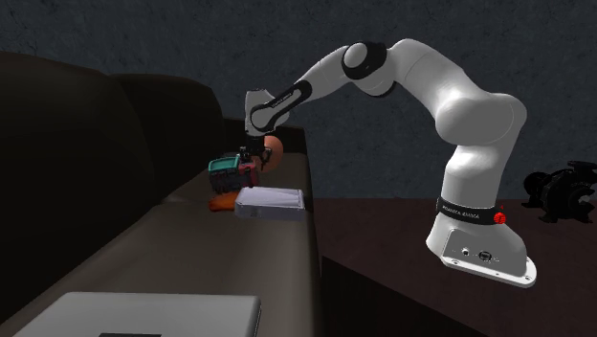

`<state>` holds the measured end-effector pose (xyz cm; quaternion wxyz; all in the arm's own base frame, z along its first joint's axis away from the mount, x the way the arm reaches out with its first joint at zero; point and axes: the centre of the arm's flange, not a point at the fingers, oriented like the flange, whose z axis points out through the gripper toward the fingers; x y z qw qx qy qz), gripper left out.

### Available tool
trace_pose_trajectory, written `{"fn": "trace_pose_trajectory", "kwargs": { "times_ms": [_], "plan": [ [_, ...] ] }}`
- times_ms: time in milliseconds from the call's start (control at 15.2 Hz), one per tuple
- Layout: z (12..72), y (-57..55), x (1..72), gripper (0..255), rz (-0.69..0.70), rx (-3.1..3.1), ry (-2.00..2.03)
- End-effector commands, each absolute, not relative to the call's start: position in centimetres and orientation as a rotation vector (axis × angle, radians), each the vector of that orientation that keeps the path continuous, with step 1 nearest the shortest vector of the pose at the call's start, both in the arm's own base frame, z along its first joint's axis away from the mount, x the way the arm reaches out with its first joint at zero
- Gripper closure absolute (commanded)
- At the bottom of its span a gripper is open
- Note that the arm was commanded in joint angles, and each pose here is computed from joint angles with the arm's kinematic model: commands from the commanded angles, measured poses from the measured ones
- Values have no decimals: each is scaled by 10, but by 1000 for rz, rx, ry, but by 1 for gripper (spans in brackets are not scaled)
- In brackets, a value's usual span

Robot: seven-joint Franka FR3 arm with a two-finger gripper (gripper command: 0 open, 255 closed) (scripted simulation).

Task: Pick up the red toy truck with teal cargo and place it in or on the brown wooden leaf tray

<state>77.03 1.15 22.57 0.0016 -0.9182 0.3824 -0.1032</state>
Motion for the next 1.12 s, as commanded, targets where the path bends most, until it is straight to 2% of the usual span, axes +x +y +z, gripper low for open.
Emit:
{"fn": "trace_pose_trajectory", "kwargs": {
  "times_ms": [0,264,528,1056],
  "plan": [
    [203,17,764,0,-259,-2904,1195],
    [201,20,760,0,-259,-2905,1194],
    [250,23,753,0,-259,-2905,1194],
    [250,23,753,0,-259,-2905,1194]
  ]
}}
